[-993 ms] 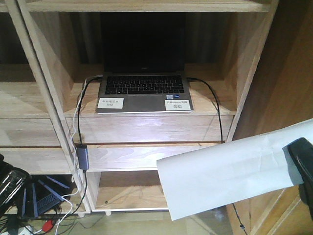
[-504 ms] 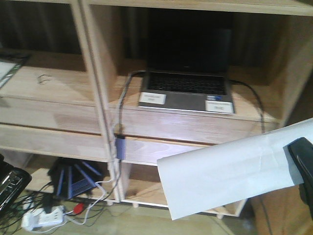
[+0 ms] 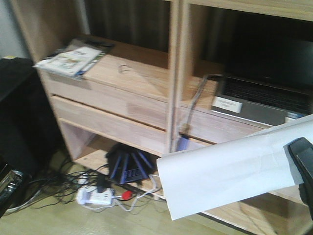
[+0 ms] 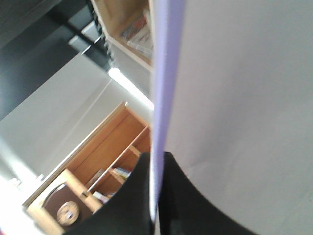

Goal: Grab stapler and paper to desk for stapling
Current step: 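Drive the base away from the shelf, holding stapler and paper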

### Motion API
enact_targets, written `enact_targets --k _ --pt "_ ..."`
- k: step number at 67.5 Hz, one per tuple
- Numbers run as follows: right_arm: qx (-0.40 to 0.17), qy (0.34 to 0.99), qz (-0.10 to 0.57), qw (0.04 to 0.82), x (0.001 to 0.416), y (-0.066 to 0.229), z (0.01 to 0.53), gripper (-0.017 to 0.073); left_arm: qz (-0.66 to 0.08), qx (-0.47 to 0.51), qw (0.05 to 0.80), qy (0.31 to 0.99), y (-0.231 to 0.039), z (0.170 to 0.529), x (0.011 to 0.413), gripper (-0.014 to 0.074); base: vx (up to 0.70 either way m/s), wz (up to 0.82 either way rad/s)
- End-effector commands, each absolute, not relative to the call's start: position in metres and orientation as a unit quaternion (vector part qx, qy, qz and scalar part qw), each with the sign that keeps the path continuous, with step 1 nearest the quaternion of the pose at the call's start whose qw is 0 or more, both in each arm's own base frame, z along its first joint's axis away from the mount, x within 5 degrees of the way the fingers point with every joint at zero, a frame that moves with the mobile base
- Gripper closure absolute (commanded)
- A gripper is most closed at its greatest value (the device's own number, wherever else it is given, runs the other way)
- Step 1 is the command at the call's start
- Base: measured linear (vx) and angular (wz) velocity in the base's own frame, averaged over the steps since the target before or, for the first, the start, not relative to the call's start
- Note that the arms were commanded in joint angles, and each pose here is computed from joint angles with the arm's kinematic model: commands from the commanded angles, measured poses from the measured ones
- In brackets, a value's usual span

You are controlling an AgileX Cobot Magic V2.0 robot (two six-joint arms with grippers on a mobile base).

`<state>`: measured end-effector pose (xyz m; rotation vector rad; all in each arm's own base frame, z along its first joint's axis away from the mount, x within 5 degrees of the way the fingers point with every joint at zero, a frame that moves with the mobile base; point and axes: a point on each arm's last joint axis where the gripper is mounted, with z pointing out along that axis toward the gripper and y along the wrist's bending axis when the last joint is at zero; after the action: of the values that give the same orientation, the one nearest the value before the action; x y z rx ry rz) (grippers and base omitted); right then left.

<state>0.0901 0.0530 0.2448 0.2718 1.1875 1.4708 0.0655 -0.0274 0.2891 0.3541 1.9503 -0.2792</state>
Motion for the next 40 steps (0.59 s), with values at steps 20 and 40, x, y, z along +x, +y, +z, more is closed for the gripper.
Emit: enact_targets --k 20,40 --pt "0.086 0.448 0.659 0.598 0.0788 0.0504 0.2504 0.0561 -0.134 0.142 0.595 0.780 -0.0291 0.3094 0.0680 0.0600 0.04 0.48" --pt "0.086 0.448 0.659 0.598 0.0788 0.0504 0.2504 0.0561 -0.134 0.142 0.595 0.780 -0.0291 0.3094 0.0680 0.0600 0.06 0.53"
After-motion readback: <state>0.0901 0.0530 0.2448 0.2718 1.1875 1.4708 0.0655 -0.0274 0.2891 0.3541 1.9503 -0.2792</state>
